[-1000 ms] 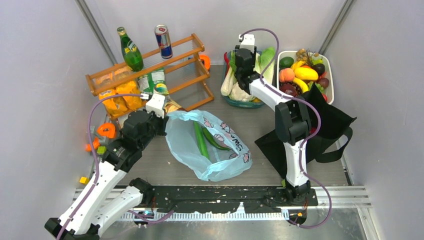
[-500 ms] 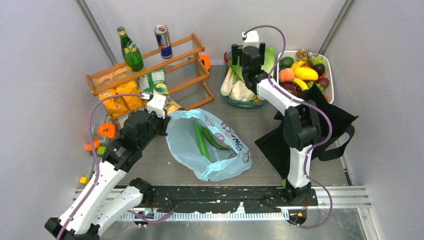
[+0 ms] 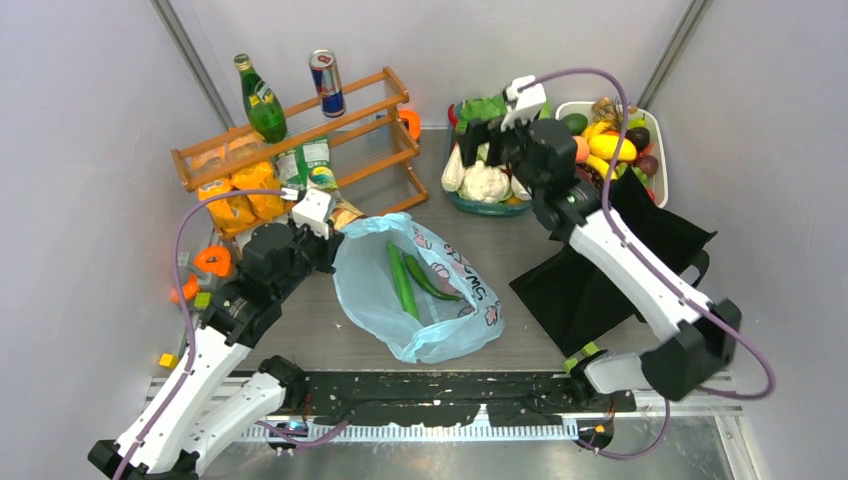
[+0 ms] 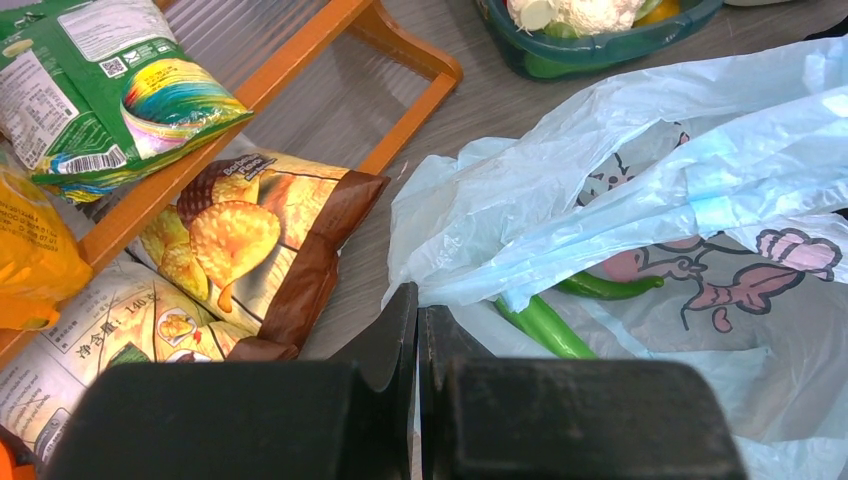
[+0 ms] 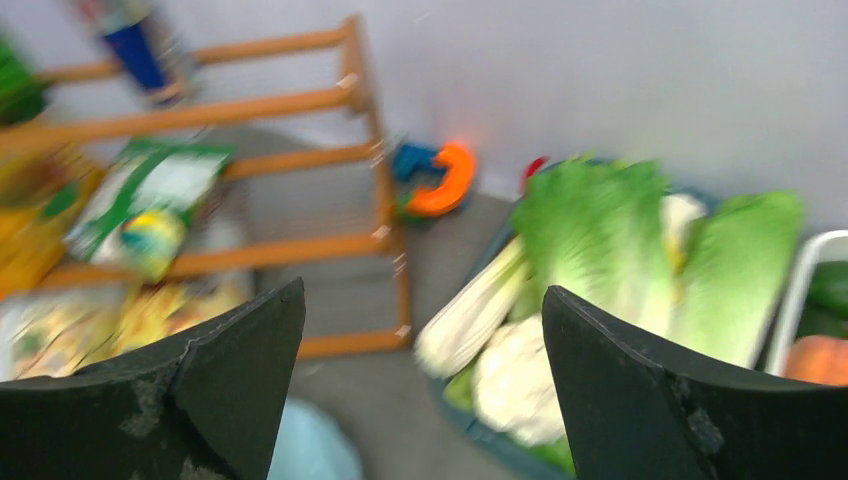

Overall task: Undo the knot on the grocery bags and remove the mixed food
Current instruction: Place the fake vegetable in the bin, then pick up the fake vegetable from the takeout bag.

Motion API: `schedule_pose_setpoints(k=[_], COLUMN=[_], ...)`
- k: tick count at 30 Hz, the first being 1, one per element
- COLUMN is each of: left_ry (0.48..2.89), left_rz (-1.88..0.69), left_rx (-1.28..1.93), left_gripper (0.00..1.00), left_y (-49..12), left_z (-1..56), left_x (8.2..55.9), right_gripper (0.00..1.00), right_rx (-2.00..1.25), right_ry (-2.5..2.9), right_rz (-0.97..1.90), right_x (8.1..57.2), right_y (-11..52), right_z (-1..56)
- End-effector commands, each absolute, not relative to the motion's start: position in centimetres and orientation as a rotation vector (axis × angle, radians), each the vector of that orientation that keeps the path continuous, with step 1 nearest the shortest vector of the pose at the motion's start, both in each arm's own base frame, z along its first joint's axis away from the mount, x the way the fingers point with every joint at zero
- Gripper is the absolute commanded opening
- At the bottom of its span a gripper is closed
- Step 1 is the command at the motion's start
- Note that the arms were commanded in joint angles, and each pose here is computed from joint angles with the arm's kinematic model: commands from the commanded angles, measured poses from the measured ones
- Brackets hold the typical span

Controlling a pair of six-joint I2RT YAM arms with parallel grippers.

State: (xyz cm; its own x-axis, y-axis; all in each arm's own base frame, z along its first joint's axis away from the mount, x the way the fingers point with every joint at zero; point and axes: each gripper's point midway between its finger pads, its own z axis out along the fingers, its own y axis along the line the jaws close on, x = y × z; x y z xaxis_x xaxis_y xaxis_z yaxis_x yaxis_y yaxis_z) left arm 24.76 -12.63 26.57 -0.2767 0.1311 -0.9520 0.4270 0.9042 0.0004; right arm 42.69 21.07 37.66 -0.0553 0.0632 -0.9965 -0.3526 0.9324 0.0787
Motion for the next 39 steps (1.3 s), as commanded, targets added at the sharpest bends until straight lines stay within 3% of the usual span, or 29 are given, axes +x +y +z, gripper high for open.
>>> schedule_pose_setpoints(k=[1,10,18,19,20,21,23,25,32,35,39], left_ry=[1.786,1.796,1.787,1.786,1.783,1.779,1.766,1.752,1.698,1.711,1.767], left_rz=[-0.318,-0.313,-0.299,-0.300,-0.300,-0.300,-0.312,-0.342,-0.503,-0.587,-0.688], left_rx=[0.418,0.408,0.402,0.404,0.403,0.403,0.400,0.400,0.396,0.372,0.312], left_gripper=[0.00,0.00,0.00,0.00,0.00,0.00,0.00,0.00,0.00,0.00,0.00], left_y=[-12.9,-12.8,-12.5,-12.5,-12.5,-12.4,-12.5,-12.9,-14.5,-15.2,-16.0], left_z=[28.0,27.9,28.1,28.1,28.1,28.2,28.5,29.0,30.6,29.9,26.7], left_x=[25.0,25.1,25.0,25.0,24.9,24.9,24.8,24.6,23.0,22.2,21.6], right_gripper=[0.96,0.95,0.98,0.92,0.72,0.42,0.10,0.06,0.05,0.05,0.05], right_rx=[-0.456,-0.837,-0.906,-0.896,-0.889,-0.862,-0.817,-0.780,-0.775,-0.829,-0.939], right_ry=[1.765,1.910,2.019,2.030,2.050,2.064,2.060,2.013,1.764,1.719,1.766], right_rz=[0.616,0.821,0.783,0.752,0.725,0.664,0.554,0.436,0.261,0.327,0.457], right_x=[34.5,22.5,21.3,21.7,22.0,22.7,23.9,25.3,26.3,25.5,24.3], right_y=[24.6,27.9,29.7,29.6,29.4,28.9,27.6,25.8,21.5,22.4,24.8], right_z=[32.3,23.8,18.8,18.7,18.3,18.5,19.8,22.3,34.8,36.0,31.1])
